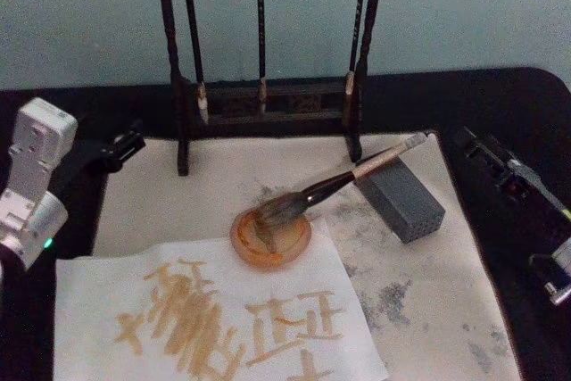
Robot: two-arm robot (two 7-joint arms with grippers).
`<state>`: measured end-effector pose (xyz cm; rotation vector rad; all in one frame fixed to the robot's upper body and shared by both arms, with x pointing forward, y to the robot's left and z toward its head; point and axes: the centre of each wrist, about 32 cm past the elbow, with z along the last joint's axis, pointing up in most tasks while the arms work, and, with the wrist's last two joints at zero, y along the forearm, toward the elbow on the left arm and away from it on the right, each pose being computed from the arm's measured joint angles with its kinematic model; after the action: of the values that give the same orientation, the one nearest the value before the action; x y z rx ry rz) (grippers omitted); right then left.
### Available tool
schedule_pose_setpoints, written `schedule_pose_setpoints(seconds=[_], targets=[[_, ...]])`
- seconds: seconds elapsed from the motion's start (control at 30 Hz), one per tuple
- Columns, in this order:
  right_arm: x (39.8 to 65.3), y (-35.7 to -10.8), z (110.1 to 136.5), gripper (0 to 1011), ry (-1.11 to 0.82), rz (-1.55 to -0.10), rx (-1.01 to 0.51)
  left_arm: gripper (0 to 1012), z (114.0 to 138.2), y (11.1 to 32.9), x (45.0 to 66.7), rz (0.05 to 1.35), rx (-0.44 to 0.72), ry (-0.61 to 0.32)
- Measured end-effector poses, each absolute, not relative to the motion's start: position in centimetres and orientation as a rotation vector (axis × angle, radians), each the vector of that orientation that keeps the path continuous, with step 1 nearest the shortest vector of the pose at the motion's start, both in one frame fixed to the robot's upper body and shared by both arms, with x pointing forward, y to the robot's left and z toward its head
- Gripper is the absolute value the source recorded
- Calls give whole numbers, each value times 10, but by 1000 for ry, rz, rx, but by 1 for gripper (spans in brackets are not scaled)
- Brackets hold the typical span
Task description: Pick up the brush from the inkstone, write on the paper, then place the brush back to its original position.
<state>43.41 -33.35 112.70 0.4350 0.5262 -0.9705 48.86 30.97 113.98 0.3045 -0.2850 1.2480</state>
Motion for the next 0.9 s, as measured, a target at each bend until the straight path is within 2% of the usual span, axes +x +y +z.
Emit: schedule_pose_setpoints(seconds=[0.6,0.9], targets=[[433,-330,1107,1001,847,-1026,673,1002,1140,310,489,1248,304,-285],[433,-324,1100,1001,931,-1032,726,1002,1140,310,489,1248,304,-285]])
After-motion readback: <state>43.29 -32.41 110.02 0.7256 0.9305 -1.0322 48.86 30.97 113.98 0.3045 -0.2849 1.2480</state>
